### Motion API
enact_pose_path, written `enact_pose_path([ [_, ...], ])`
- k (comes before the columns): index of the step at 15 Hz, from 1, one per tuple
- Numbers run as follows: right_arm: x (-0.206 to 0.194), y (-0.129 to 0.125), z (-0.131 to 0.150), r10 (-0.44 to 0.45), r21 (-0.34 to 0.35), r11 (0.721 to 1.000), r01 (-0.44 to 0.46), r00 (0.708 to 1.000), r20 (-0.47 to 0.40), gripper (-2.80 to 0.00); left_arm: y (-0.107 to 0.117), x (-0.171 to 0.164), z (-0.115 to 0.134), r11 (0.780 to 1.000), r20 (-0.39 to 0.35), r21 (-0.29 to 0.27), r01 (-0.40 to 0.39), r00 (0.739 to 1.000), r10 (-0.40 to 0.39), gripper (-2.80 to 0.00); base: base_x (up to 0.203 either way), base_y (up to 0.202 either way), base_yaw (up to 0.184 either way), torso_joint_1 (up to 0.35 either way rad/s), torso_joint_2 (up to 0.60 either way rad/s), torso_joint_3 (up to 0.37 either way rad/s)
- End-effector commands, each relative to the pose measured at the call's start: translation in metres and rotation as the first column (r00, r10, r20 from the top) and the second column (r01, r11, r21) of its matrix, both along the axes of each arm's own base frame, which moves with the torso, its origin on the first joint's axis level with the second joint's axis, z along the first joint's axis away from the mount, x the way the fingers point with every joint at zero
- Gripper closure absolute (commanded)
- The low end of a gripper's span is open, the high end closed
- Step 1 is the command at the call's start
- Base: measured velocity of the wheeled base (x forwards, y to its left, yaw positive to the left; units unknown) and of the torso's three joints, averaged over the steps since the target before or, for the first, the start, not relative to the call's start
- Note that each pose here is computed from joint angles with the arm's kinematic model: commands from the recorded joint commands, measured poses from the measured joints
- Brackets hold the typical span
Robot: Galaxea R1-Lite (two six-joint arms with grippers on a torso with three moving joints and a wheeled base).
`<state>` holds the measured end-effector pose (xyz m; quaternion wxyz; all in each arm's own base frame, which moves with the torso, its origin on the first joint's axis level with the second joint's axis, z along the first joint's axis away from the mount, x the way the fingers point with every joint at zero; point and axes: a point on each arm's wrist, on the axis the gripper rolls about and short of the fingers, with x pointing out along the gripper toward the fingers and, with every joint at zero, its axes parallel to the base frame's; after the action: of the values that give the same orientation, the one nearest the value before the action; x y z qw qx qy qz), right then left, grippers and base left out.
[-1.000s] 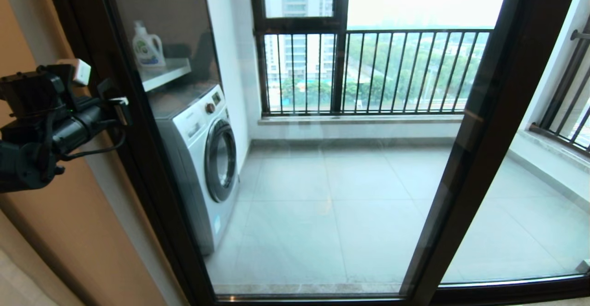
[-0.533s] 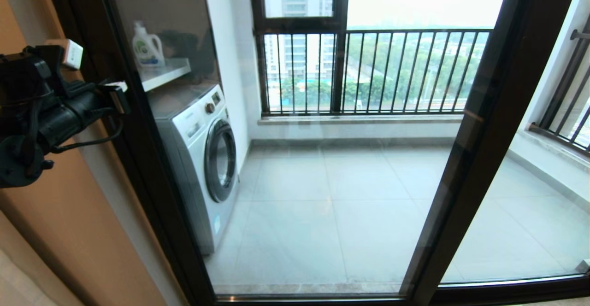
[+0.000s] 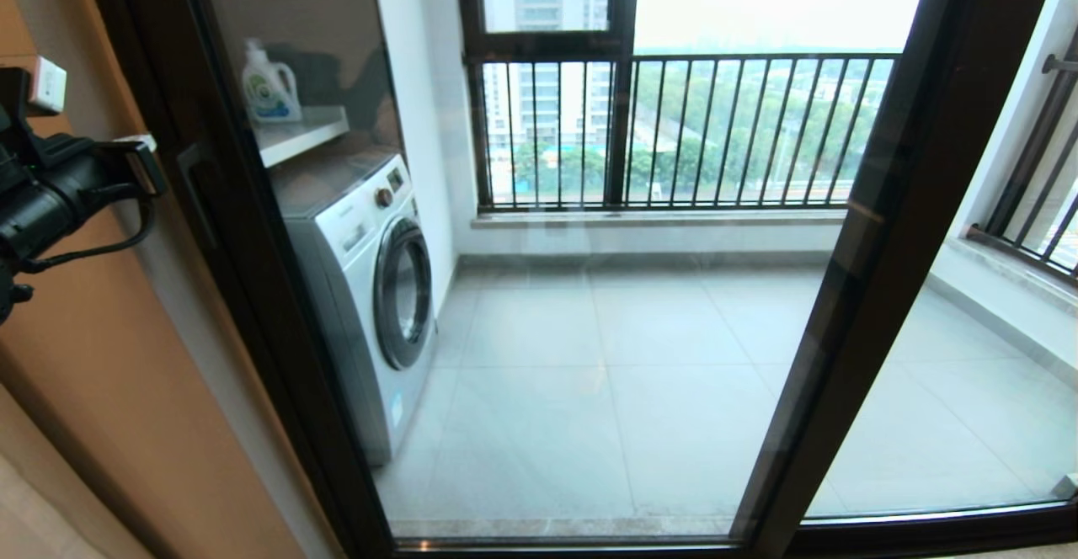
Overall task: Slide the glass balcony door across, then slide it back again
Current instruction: Open the slid door
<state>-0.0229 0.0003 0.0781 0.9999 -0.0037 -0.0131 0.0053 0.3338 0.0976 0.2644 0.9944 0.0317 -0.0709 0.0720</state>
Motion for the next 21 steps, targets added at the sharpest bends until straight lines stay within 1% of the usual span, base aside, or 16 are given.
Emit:
enact_pose_path([
  [1, 0.001, 0.0, -0.003, 0.001, 0.0, 1.0, -0.001, 1.0, -0.011, 0.0, 0.014, 0.01, -0.009, 1.0, -0.016, -0.005, -0.029, 0.999, 0.029, 0.0, 0.0, 0.0, 0.0, 0.0, 0.0, 0.0],
  [3, 0.001, 0.0, -0.003, 0.0, 0.0, 1.0, 0.0, 1.0, -0.011, 0.0, 0.027, 0.018, -0.02, 0.999, -0.038, -0.013, -0.052, 0.998, 0.052, 0.0, 0.0, 0.0, 0.0, 0.0, 0.0, 0.0],
  [5, 0.001, 0.0, -0.003, 0.002, 0.0, 1.0, -0.002, 1.0, -0.011, 0.0, 0.034, 0.024, -0.031, 0.998, -0.062, -0.02, -0.065, 0.996, 0.063, 0.0, 0.0, 0.0, 0.0, 0.0, 0.0, 0.0],
  [6, 0.001, 0.0, -0.003, 0.001, 0.0, 1.0, -0.001, 1.0, -0.011, 0.0, 0.036, 0.027, -0.033, 0.998, -0.059, -0.021, -0.067, 0.996, 0.065, 0.0, 0.0, 0.0, 0.0, 0.0, 0.0, 0.0],
  [8, 0.001, 0.0, -0.003, 0.001, 0.0, 1.0, -0.001, 1.0, -0.011, 0.0, 0.038, 0.033, -0.033, 0.998, -0.022, -0.01, -0.067, 0.997, 0.067, 0.0, 0.0, 0.0, 0.0, 0.0, 0.0, 0.0],
  [12, 0.001, 0.0, -0.003, 0.002, 0.0, 1.0, -0.002, 1.0, -0.011, 0.0, 0.035, 0.035, -0.032, 0.999, -0.018, -0.007, -0.052, 0.998, 0.052, 0.0, 0.0, 0.0, 0.0, 0.0, 0.0, 0.0],
  [18, 0.001, 0.0, -0.003, 0.0, 0.0, 1.0, 0.0, 1.0, -0.011, 0.0, 0.017, 0.041, -0.034, 1.0, -0.024, -0.01, -0.005, 1.0, 0.005, 0.0, 0.0, 0.0, 0.0, 0.0, 0.0, 0.0],
  [21, 0.001, 0.0, -0.003, 0.0, 0.0, 1.0, 0.0, 1.0, -0.011, 0.0, 0.012, 0.042, -0.035, 1.0, -0.027, -0.011, 0.007, 1.0, -0.008, 0.0, 0.0, 0.0, 0.0, 0.0, 0.0, 0.0],
])
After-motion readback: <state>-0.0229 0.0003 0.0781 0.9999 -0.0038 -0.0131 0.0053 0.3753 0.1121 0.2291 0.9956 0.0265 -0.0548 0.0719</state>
